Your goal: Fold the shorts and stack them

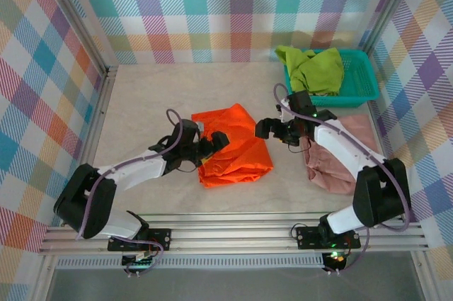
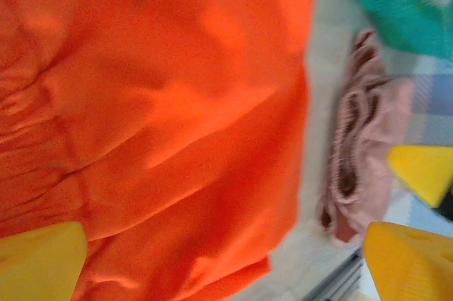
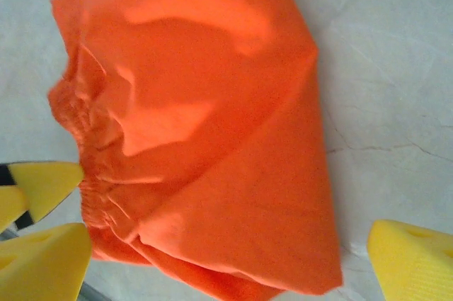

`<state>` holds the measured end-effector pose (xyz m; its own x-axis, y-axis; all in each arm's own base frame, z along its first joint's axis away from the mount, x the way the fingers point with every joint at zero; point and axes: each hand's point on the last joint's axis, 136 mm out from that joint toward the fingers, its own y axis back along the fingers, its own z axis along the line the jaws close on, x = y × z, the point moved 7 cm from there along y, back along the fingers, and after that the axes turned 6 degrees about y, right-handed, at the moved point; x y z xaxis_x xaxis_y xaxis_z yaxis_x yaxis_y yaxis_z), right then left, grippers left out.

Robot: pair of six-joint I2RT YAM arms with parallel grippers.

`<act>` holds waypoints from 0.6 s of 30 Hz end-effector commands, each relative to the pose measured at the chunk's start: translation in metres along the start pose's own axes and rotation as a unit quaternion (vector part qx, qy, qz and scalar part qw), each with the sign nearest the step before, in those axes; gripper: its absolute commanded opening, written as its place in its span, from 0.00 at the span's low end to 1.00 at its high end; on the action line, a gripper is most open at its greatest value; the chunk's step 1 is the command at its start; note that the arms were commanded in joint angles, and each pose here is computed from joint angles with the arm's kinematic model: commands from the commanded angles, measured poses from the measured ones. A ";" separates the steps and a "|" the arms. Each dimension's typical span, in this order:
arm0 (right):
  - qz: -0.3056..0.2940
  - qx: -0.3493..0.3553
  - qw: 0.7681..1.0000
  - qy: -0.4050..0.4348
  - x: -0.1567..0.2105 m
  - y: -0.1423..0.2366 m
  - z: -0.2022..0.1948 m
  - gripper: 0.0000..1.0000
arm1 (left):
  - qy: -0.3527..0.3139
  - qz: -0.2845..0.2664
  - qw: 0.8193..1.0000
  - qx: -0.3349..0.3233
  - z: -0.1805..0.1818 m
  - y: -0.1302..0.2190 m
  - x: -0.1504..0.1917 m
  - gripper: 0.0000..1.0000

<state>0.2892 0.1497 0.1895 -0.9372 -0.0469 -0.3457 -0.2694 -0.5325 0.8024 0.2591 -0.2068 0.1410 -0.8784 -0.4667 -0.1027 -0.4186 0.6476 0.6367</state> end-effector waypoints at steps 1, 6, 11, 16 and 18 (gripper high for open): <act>0.040 -0.044 0.996 0.061 -0.003 -0.001 0.007 1.00 | -0.006 -0.010 1.000 -0.028 0.017 -0.006 0.002 1.00; 0.082 -0.042 0.992 0.082 -0.008 -0.019 0.000 0.98 | -0.026 0.017 0.994 -0.102 0.054 -0.006 0.003 1.00; 0.101 -0.075 0.989 0.081 -0.015 -0.040 -0.001 0.94 | -0.019 0.036 0.990 -0.138 0.087 0.005 -0.004 1.00; 0.110 -0.103 0.987 0.062 -0.023 -0.065 -0.005 0.88 | -0.037 0.037 0.985 -0.164 0.095 0.014 -0.004 1.00; 0.110 -0.107 0.987 0.053 -0.025 -0.074 -0.008 0.85 | -0.037 0.042 0.985 -0.161 0.094 0.013 -0.004 1.00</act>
<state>0.3248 0.1752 0.1329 -0.9417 -0.2666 -0.2054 -0.0005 -0.6093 0.7929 0.2643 -0.1616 0.1134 -0.8983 -0.3942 -0.1939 -0.4022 0.5605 0.7239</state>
